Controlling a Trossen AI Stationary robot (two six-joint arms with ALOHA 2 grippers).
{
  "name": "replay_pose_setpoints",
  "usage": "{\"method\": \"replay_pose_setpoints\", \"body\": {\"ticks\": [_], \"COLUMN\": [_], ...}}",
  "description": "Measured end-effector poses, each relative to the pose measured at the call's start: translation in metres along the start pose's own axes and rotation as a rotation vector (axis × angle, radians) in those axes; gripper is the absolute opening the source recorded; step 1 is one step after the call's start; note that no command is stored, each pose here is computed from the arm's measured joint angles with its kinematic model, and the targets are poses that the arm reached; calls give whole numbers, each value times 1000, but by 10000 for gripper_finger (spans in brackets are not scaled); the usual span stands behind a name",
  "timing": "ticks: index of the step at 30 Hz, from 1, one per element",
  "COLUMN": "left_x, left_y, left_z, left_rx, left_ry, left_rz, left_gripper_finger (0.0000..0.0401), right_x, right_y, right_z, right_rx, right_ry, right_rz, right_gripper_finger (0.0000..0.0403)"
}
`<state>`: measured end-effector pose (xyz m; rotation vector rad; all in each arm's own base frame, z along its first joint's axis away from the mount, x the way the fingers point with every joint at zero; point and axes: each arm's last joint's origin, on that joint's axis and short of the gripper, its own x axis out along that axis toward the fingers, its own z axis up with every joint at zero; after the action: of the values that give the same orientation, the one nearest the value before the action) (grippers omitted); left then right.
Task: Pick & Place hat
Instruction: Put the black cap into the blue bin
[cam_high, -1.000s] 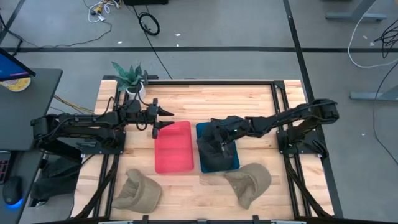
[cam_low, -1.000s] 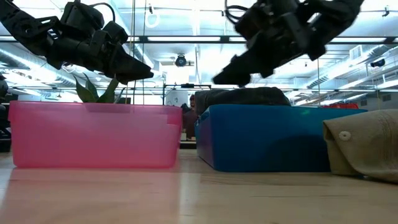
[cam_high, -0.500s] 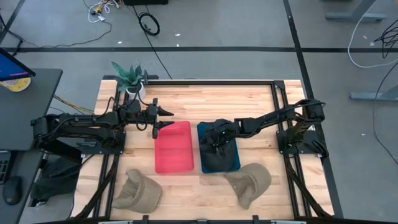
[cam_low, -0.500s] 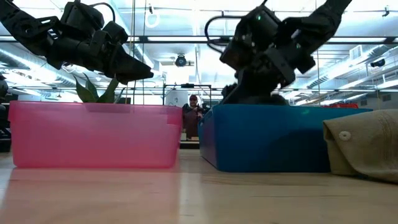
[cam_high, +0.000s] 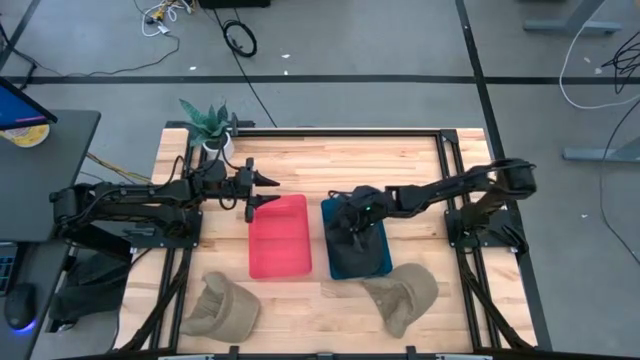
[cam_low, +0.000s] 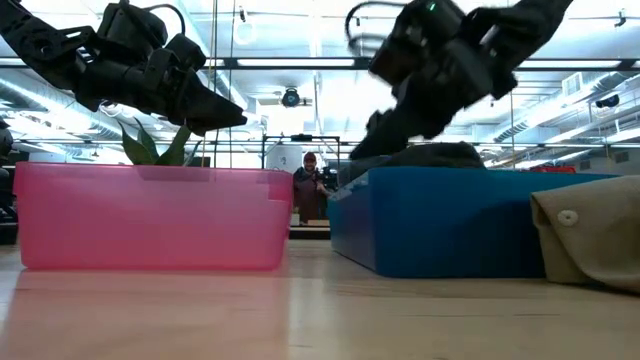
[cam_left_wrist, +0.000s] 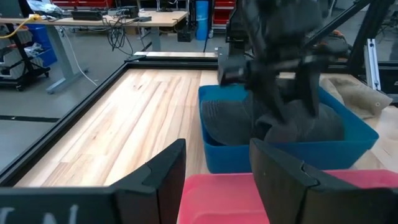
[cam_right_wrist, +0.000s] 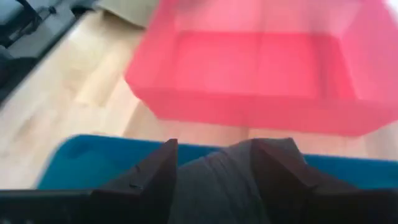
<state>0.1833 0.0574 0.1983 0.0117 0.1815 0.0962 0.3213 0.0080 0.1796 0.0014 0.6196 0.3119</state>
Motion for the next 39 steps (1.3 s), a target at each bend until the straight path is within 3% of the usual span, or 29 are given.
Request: {"method": "replay_pose_setpoints", "body": {"ticks": [5, 12, 17, 21, 31, 39], "left_x": [0, 0, 0, 0, 0, 0], "left_y": [0, 0, 0, 0, 0, 0], "left_z": [0, 0, 0, 0, 0, 0], "left_rx": [0, -1, -1, -1, -1, -1], "left_ry": [0, 0, 0, -1, -3, -4], "left_rz": [0, 0, 0, 0, 1, 1], "left_gripper_finger": [181, 181, 181, 181, 181, 181], "right_x": [-32, -81, -102, -95, -36, -33], "right_y": [8, 19, 25, 25, 12, 12], "right_z": [14, 0, -3, -8, -57, -59], "right_rx": [-11, 118, 177, 162, 168, 174], "right_ry": [-20, 225, 274, 313, 359, 369], "right_rz": [-2, -150, -189, -222, -220, -210], "right_gripper_finger": [205, 206, 206, 206, 206, 206]}}
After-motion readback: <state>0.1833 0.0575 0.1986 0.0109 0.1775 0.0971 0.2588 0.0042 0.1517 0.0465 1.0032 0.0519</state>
